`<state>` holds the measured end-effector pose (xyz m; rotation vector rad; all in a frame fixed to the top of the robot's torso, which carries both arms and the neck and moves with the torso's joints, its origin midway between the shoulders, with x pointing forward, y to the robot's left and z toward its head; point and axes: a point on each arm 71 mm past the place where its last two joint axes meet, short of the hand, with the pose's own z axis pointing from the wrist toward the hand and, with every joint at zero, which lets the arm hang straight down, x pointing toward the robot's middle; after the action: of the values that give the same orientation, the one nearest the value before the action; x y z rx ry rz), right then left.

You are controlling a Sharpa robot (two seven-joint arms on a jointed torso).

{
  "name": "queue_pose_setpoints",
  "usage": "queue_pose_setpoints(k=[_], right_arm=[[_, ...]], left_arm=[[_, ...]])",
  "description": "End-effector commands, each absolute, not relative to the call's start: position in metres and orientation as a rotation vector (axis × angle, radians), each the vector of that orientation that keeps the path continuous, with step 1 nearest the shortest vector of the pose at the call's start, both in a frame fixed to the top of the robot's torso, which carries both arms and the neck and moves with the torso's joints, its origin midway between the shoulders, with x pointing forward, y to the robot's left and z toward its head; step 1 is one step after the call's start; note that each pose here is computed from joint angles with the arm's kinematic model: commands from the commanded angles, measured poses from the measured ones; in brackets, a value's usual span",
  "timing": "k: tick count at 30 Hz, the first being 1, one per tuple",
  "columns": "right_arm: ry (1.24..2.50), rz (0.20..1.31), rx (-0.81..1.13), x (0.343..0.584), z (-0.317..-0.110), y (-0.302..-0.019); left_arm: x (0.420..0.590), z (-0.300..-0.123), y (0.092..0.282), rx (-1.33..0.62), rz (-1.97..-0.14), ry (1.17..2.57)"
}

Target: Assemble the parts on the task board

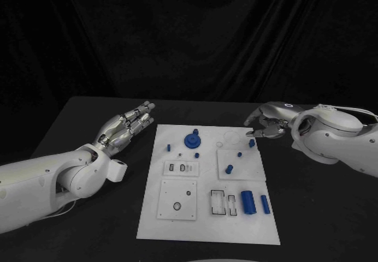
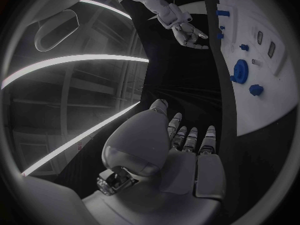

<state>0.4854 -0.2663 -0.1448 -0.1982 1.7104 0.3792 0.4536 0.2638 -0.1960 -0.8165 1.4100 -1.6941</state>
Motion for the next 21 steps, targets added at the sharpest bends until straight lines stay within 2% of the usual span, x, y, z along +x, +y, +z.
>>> queue_pose_setpoints(k=[1,10,21], right_arm=[[1.723,0.295,-0.184,0.482,-0.154,-0.280],[1.692,0.295,-0.163,0.474,-0.165,-0.295],[1.684,0.301,-0.162,0.474,-0.172,-0.298]], left_arm=[[0.453,-0.194,0.262,-0.800,-1.718,1.394],[0.452,-0.194,0.263,-0.802,-1.717,1.395],[0.452,-0.195,0.262,-0.804,-1.720,1.401]])
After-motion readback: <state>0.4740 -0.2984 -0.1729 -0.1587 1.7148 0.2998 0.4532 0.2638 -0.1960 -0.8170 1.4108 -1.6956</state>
